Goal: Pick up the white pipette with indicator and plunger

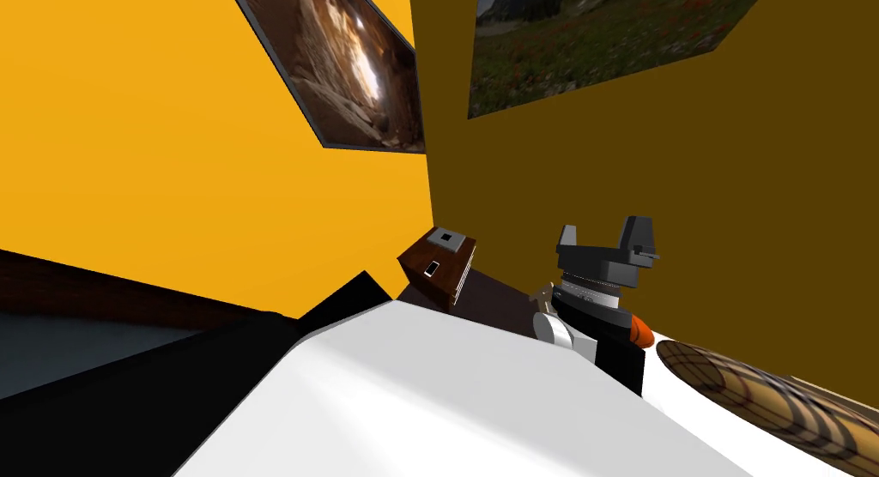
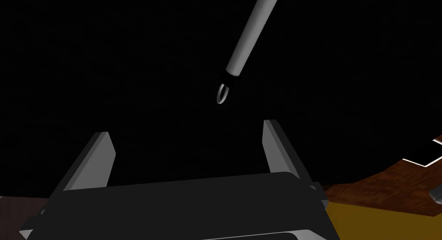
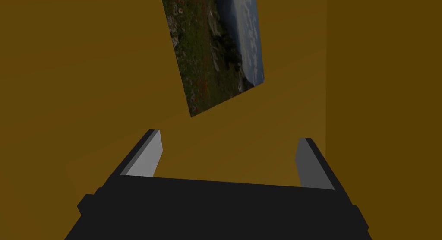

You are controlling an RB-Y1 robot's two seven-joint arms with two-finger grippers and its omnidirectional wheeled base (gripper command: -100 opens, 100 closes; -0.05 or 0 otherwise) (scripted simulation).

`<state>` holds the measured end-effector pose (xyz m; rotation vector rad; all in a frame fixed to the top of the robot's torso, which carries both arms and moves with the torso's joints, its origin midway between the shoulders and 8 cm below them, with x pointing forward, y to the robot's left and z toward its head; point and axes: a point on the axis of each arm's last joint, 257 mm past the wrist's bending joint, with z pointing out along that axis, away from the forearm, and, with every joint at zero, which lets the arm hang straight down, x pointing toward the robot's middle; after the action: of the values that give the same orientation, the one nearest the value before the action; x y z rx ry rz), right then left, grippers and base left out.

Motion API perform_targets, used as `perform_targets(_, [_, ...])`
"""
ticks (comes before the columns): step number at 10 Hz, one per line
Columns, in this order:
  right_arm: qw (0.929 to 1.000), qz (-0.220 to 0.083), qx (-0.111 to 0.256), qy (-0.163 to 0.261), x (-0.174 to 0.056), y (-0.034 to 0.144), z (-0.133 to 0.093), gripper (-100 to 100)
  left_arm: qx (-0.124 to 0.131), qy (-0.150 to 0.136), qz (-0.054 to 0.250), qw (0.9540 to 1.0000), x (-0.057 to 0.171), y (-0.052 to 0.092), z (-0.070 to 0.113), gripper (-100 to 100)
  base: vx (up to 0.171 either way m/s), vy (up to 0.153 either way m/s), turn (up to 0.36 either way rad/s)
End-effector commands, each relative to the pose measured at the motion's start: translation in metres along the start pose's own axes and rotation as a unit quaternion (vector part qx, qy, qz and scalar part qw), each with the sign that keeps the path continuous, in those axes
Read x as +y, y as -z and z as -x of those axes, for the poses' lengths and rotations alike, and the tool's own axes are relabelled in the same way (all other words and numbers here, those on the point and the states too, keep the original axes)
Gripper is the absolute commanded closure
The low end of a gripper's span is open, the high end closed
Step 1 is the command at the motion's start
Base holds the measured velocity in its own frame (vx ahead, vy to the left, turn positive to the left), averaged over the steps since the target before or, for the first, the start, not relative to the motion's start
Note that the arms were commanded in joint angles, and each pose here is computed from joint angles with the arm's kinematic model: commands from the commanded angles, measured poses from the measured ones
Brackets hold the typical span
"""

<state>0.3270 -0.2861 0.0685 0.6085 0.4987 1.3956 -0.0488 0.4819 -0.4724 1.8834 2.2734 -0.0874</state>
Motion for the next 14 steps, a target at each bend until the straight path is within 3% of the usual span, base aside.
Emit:
perform_targets(1, [1.0000,0.000,0.000,0.000,0.000,0.000,0.000,0,0.019,-0.037,-0.027,0.9988,-0.014,0.004,-0.018,-100,0.054,0.092,-0.250])
perform_targets(2, [1.0000,0.000,0.000,0.000,0.000,0.000,0.000,0,0.019,-0.038,-0.027,0.9987,-0.014,0.005,-0.019,-100,0.044,0.081,-0.096])
perform_targets(6, [1.0000,0.000,0.000,0.000,0.000,0.000,0.000,0,0.054,-0.107,-0.081,0.9895,-0.034,0.014,-0.058,-100,0.012,0.068,-0.169])
perform_targets(7, [1.0000,0.000,0.000,0.000,0.000,0.000,0.000,0,0.054,-0.107,-0.081,0.9895,-0.034,0.014,-0.058,-100,-0.002,0.046,-0.092])
perform_targets(9, [1.0000,0.000,0.000,0.000,0.000,0.000,0.000,0,0.066,-0.133,-0.102,0.9837,-0.040,0.019,-0.073,-100,0.000,0.012,-0.024])
perform_targets(14, [1.0000,0.000,0.000,0.000,0.000,0.000,0.000,0,0.066,-0.133,-0.102,0.9837,-0.040,0.019,-0.073,-100,0.000,0.000,0.000])
